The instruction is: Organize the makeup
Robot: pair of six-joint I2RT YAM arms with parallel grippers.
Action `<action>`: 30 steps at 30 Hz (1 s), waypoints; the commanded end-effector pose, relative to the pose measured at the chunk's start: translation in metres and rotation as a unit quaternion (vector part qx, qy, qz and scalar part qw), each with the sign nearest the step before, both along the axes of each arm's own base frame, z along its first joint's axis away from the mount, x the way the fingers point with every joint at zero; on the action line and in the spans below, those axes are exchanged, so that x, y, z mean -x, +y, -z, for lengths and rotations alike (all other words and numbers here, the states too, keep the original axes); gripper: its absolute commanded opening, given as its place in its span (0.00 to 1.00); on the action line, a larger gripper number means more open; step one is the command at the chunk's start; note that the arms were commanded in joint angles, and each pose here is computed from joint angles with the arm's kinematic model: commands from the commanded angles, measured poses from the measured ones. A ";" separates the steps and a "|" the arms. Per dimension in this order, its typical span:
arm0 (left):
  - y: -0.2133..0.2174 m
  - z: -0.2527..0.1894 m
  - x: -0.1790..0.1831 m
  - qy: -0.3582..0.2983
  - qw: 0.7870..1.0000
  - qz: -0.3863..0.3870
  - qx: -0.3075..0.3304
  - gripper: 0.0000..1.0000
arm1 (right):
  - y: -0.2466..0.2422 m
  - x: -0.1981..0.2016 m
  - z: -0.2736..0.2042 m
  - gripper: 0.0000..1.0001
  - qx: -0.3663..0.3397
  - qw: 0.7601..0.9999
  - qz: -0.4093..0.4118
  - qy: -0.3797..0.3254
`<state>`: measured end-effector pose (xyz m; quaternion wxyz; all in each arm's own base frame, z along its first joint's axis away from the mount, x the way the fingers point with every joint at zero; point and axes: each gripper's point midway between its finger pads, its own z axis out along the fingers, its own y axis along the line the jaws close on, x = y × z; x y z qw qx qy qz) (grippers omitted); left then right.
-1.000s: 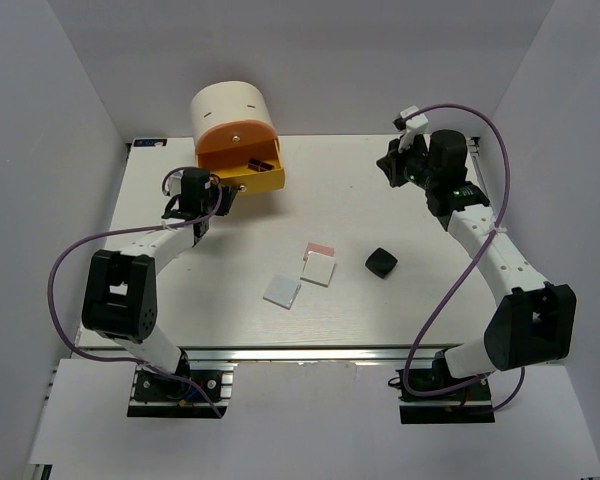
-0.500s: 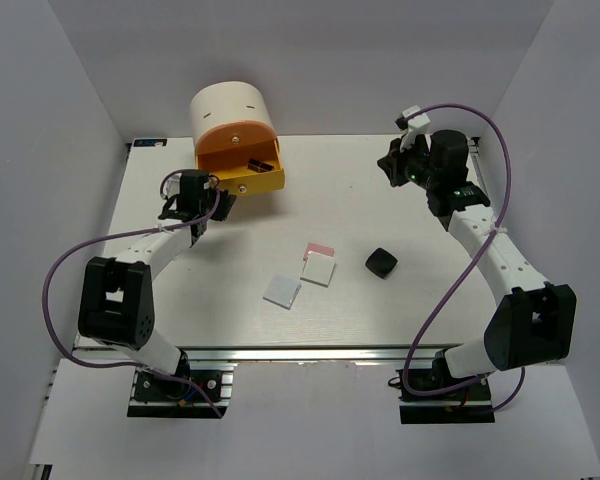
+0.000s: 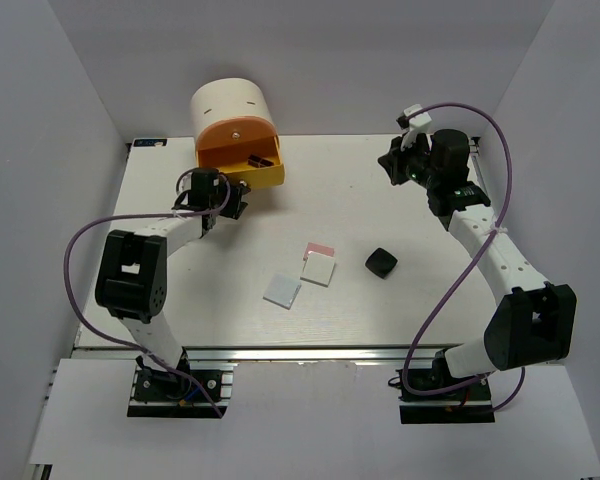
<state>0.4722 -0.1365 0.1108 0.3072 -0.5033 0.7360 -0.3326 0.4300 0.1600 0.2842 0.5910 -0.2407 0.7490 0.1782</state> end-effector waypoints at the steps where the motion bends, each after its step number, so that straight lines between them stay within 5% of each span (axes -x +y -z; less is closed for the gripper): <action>1: -0.012 -0.050 -0.036 -0.086 0.996 0.009 0.035 0.56 | -0.002 -0.003 -0.019 0.00 -0.008 0.999 0.001 -0.031; 5: -0.011 -0.063 -0.041 -0.106 0.994 0.006 0.032 0.68 | -0.003 0.000 -0.015 0.00 -0.009 1.000 -0.001 -0.025; 8: -0.010 -0.064 -0.042 -0.112 0.993 0.004 0.034 0.64 | -0.002 0.001 -0.010 0.00 -0.012 1.000 -0.002 -0.019; 10: -0.012 -0.061 -0.042 -0.111 0.993 0.003 0.048 0.19 | -0.001 0.002 -0.007 0.00 -0.013 1.000 -0.005 -0.015; 12: -0.014 -0.061 -0.041 -0.114 0.992 0.003 0.055 0.00 | -0.001 0.002 -0.006 0.00 -0.013 1.000 -0.007 -0.014; 16: -0.016 -0.054 -0.035 -0.110 0.992 0.006 0.058 0.02 | 0.005 0.004 0.004 0.00 -0.013 1.000 -0.026 -0.002; 20: -0.013 -0.050 -0.043 -0.109 0.992 0.000 0.063 0.22 | 0.010 -0.001 0.009 0.00 -0.023 0.999 -0.031 0.018; 23: -0.013 -0.054 -0.058 -0.112 0.992 -0.002 0.052 0.28 | 0.010 -0.003 0.010 0.00 -0.025 0.999 -0.030 0.020; 29: -0.008 -0.065 -0.077 -0.119 0.992 -0.014 0.034 0.32 | 0.007 0.001 0.013 0.00 -0.020 0.999 -0.026 0.019; 30: -0.006 -0.070 -0.080 -0.122 0.992 -0.018 0.031 0.25 | 0.007 0.002 0.015 0.00 -0.019 0.999 -0.026 0.019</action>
